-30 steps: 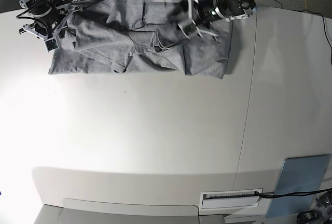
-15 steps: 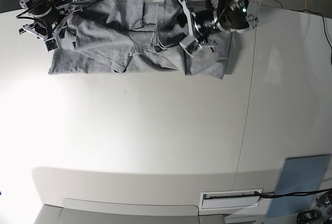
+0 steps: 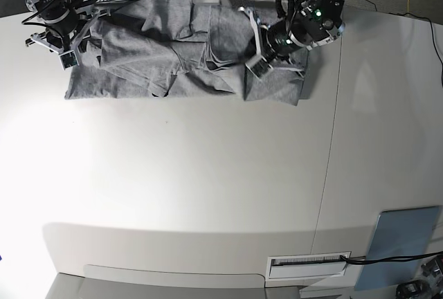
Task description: Fold the T-shirt properly
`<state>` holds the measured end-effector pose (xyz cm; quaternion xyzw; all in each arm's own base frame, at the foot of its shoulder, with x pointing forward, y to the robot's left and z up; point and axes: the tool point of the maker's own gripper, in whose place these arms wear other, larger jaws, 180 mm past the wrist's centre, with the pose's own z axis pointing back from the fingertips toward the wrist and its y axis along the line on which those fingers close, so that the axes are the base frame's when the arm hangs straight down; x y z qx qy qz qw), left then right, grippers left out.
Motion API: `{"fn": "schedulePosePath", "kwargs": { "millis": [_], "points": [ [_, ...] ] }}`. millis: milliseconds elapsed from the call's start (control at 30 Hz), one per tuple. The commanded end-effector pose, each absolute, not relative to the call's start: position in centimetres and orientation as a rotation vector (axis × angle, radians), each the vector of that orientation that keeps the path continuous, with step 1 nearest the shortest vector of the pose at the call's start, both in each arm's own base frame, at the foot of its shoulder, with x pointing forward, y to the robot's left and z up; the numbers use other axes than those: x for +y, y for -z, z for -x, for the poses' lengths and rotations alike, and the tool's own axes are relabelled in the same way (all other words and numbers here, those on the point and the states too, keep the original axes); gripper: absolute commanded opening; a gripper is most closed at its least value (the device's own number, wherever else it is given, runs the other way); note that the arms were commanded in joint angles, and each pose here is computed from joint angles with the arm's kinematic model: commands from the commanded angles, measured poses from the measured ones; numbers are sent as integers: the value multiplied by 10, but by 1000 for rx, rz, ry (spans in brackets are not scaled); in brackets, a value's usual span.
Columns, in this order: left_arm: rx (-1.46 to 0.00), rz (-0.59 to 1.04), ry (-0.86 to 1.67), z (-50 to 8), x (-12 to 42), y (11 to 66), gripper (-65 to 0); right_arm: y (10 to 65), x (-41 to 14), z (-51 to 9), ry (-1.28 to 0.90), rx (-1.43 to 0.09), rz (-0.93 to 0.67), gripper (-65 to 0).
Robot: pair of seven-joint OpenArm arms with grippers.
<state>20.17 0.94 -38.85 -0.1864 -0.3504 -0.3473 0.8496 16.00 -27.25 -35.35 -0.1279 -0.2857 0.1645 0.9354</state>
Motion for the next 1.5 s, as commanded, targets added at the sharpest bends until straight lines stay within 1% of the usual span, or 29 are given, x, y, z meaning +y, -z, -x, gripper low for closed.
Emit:
{"fn": "schedulePosePath", "kwargs": {
  "millis": [0, 100, 233, 333, 533, 633, 767, 867, 900, 1000, 1033, 1067, 1167, 1233, 1300, 1467],
  "points": [
    [-768, 413, 729, -205, 6, 383, -650, 347, -274, -163, -347, -597, 274, -523],
    [-756, 419, 723, -205, 6, 389, -650, 347, -275, -163, -347, -596, 274, -523],
    [-848, 462, 696, -215, -2, 375, -650, 347, -274, -163, -347, -598, 274, -523],
    [-892, 462, 646, -228, -8, 366, -650, 347, -274, -163, -347, -597, 274, -523],
    [-971, 534, 644, -245, -46, 341, -650, 346, -274, -165, -351, -613, 276, -523],
    [-996, 540, 616, -256, -59, 333, -650, 344, -278, -167, -368, -617, 306, -523],
    [-1053, 538, 563, -271, -63, 319, -650, 342, -281, -168, -377, -617, 334, -523],
    [-1049, 582, 525, -271, -61, 314, -650, 343, -281, -167, -381, -614, 332, -522],
    [-1044, 597, 523, -270, -59, 312, -616, 343, -280, -167, -389, -611, 328, -514],
    [-1067, 631, 489, -269, -46, 301, -454, 344, -279, -167, -398, -609, 324, -387],
    [-1081, 631, 455, -271, -37, 297, -420, 344, -279, -167, -398, -609, 324, -350],
    [-1092, 626, 420, -272, -27, 294, -406, 344, -279, -166, -397, -608, 324, -329],
    [-1117, 575, 362, -270, 7, 292, -405, 345, -283, -163, -355, -590, 327, -325],
    [-1109, 544, 360, -262, 25, 298, -405, 340, -288, -167, -302, -619, 309, -325],
    [-1085, 523, 356, -252, 39, 307, -405, 334, -296, -171, -226, -657, 265, -325],
    [-1064, 501, 311, -231, 59, 320, -405, 337, -323, -169, -85, -665, 144, -325]
  ]
}}
